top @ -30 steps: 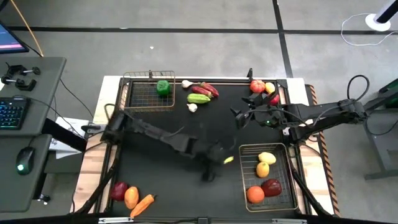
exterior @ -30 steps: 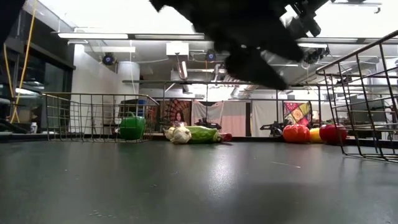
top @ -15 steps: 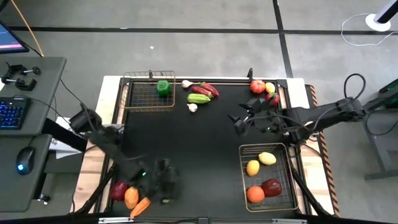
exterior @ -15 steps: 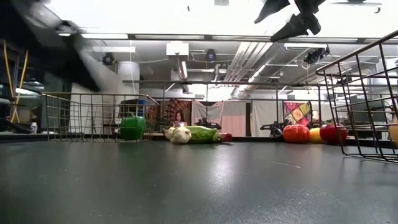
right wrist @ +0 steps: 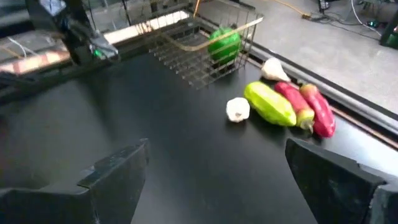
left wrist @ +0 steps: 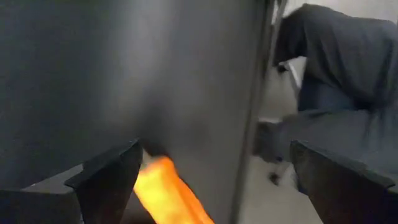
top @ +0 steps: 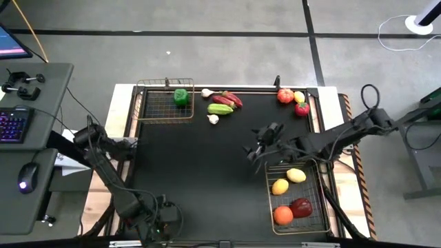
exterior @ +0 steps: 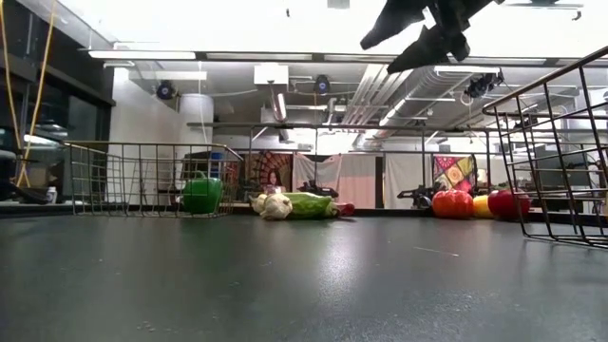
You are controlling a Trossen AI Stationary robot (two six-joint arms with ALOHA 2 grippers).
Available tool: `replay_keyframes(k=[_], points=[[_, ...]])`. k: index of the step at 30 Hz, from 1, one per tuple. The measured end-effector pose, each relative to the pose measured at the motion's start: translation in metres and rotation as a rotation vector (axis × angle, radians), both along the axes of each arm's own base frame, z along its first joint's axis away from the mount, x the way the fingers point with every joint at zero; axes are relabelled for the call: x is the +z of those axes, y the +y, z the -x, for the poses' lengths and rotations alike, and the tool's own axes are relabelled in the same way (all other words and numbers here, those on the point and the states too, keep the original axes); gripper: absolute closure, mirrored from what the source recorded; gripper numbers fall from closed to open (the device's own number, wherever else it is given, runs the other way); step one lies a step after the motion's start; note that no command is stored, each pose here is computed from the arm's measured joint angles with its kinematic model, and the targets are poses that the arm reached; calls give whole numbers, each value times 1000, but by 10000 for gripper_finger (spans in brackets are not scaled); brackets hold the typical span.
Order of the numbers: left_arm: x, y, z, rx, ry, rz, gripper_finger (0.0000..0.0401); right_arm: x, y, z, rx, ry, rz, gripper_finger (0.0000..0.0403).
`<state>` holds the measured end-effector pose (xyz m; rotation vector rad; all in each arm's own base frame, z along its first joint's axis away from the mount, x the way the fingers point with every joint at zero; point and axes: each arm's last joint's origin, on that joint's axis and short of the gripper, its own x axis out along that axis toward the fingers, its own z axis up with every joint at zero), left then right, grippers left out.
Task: Sort produce into baskets
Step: Put the orange chili pepper into the top wire basket
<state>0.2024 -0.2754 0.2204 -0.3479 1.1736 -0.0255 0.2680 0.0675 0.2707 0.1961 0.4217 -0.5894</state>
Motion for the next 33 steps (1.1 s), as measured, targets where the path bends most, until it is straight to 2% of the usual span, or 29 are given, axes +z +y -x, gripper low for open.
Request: replay_keyframes(k=[3,6,10,18,26,33], points=[[0,-3,7,53,48,34,4,-11,8,-4,-20,22,27,36],[-2,0,13,108,84,-12,4,-22,16,-9,-52,38,82,36],[-9,11,18,231,147,-79,4,-35,24,-13,-54,63,95,36],[-17,15,12,411,228,-23,4,-46,32,-15,-69,77,121,36],[-62,2,9,406,439,-88,4,-45,32,-16,-70,68,117,36],[-72,-6,2,346,425,-126,4,-45,32,-16,-70,64,114,36]])
